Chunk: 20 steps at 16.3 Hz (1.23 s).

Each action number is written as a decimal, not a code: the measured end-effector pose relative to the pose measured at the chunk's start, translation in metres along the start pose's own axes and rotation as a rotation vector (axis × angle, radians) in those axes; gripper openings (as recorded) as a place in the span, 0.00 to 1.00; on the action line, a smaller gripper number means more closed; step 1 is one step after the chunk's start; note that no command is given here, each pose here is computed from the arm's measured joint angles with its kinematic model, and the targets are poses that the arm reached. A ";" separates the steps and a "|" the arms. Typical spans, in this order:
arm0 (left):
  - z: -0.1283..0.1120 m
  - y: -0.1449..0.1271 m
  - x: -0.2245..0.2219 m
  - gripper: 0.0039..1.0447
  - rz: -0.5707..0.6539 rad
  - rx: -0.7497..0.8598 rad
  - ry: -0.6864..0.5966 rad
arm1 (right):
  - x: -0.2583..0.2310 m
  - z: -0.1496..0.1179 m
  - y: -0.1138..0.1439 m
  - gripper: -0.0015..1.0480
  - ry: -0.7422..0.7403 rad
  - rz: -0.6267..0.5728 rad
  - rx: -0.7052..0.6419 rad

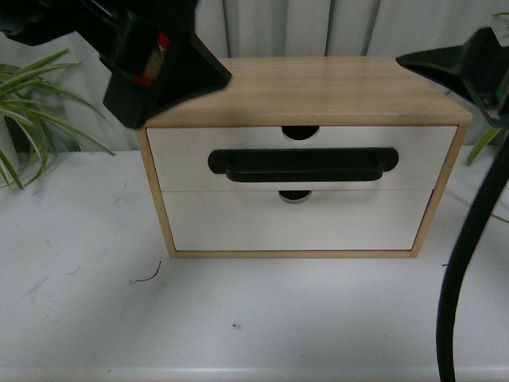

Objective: Pull drawer

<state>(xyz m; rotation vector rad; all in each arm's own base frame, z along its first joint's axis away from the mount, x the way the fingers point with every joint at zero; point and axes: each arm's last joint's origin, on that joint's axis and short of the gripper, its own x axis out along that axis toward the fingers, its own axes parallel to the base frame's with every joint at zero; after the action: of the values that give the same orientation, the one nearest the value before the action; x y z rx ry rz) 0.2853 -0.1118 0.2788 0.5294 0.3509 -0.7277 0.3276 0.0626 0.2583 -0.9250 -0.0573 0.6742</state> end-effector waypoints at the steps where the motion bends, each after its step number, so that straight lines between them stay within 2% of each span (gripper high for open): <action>1: 0.006 -0.009 0.008 0.94 -0.075 0.117 0.070 | -0.001 -0.003 -0.003 0.94 0.016 0.037 -0.100; 3: 0.008 -0.023 0.025 0.94 -0.203 0.276 0.185 | -0.004 -0.011 -0.003 0.94 0.043 0.135 -0.334; 5: 0.009 -0.029 0.040 0.94 -0.249 0.346 0.226 | -0.004 -0.022 0.009 0.94 0.061 0.273 -0.459; 8: 0.012 -0.031 0.061 0.94 -0.238 0.373 0.203 | 0.002 -0.035 0.023 0.94 0.085 0.373 -0.493; 11: -0.002 -0.035 0.085 0.94 -0.261 0.359 0.205 | 0.011 -0.046 0.033 0.94 0.086 0.403 -0.488; 13: -0.010 -0.036 0.100 0.94 -0.266 0.339 0.197 | 0.024 -0.058 0.049 0.94 0.087 0.442 -0.478; 20: -0.023 -0.023 0.121 0.94 -0.245 0.303 0.217 | 0.051 -0.051 0.056 0.94 0.046 0.490 -0.476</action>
<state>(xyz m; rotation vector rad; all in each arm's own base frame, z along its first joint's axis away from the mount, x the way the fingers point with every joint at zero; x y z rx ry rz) 0.3513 -0.1773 0.1944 0.8657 0.5177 -0.9704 0.3567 0.0777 0.1728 -1.4338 0.0556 1.1206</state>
